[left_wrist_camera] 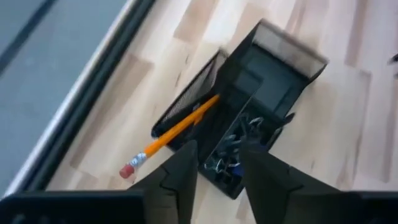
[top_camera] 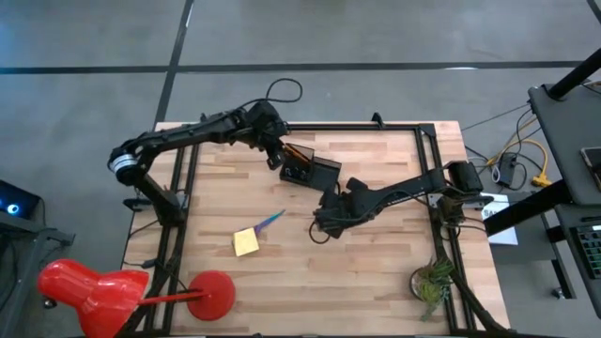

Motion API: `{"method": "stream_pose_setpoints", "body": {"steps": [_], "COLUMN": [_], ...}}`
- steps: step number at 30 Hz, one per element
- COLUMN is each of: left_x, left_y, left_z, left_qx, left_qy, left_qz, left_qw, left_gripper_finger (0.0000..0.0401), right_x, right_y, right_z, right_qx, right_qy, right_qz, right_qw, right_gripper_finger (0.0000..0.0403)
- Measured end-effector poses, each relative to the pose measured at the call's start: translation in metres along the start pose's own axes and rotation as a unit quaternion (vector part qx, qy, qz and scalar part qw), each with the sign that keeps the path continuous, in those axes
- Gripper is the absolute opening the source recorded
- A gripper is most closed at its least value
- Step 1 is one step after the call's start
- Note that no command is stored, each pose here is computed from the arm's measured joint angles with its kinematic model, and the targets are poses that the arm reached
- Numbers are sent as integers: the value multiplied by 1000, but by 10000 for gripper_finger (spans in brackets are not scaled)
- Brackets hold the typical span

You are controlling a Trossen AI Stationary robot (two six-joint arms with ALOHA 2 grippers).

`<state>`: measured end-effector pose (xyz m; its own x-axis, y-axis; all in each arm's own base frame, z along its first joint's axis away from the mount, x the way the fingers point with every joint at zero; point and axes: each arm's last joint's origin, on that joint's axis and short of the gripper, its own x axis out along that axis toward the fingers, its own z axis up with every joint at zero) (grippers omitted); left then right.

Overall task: Pick and place office supplies into organizer
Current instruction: Put the black pen into the black desk organizer, then put the yellow sticky notes into the black desk organizer

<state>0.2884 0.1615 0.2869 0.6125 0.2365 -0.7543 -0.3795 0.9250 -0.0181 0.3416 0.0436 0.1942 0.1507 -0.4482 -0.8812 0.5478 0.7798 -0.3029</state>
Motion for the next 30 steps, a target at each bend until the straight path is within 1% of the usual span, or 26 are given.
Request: {"method": "stream_pose_setpoints", "body": {"steps": [4, 6, 8, 10, 12, 13, 15, 17, 18, 21, 24, 27, 30], "left_x": [-18, -25, -39, -52, -59, -61, -63, -64, -64, -63, -64, -67, -72], "left_y": [-4, -7, -10, -14, -19, -22, -30, -37, -41, -52, -62, -70, -77], "left_z": [3, 1, -6, -15, -30, -39, -53, -73, -83, -115, -143, -165, -179], "left_qx": [5, 6, 5, 6, 5, -1, -26, -52, -64, -104, -152, -191, -215], "left_qy": [-24, -20, 2, 20, 48, 63, 71, 86, 95, 118, 123, 123, 124], "left_qz": [-1, -3, -6, -16, -38, -55, -93, -129, -135, -139, -148, -160, -176], "left_qw": [1000, 1000, 1000, 1000, 998, 997, 993, 987, 984, 978, 970, 961, 953], "left_gripper_finger": [130, 139, 145, 146, 147, 147, 147, 147, 147, 147, 147, 147, 147], "right_x": [4, 5, 7, 10, 14, 16, 17, 16, 14, 13, 16, 22, 26], "right_y": [1, 1, 1, 2, 2, 1, 1, 1, 1, 5, 14, 25, 35], "right_z": [1, 3, 8, 15, 25, 31, 44, 56, 61, 72, 82, 92, 102], "right_qx": [-3, -10, -20, -29, -41, -46, -58, -78, -92, -148, -188, -194, -183], "right_qy": [-9, -13, -13, -18, -31, -42, -76, -121, -142, -188, -203, -201, -191], "right_qz": [7, 15, 41, 87, 151, 185, 249, 290, 299, 297, 292, 303, 310], "right_qw": [1000, 1000, 999, 996, 987, 981, 964, 946, 939, 924, 916, 911, 913], "right_gripper_finger": [70, 70, 68, 67, 64, 63, 60, 59, 59, 67, 83, 98, 110]}}
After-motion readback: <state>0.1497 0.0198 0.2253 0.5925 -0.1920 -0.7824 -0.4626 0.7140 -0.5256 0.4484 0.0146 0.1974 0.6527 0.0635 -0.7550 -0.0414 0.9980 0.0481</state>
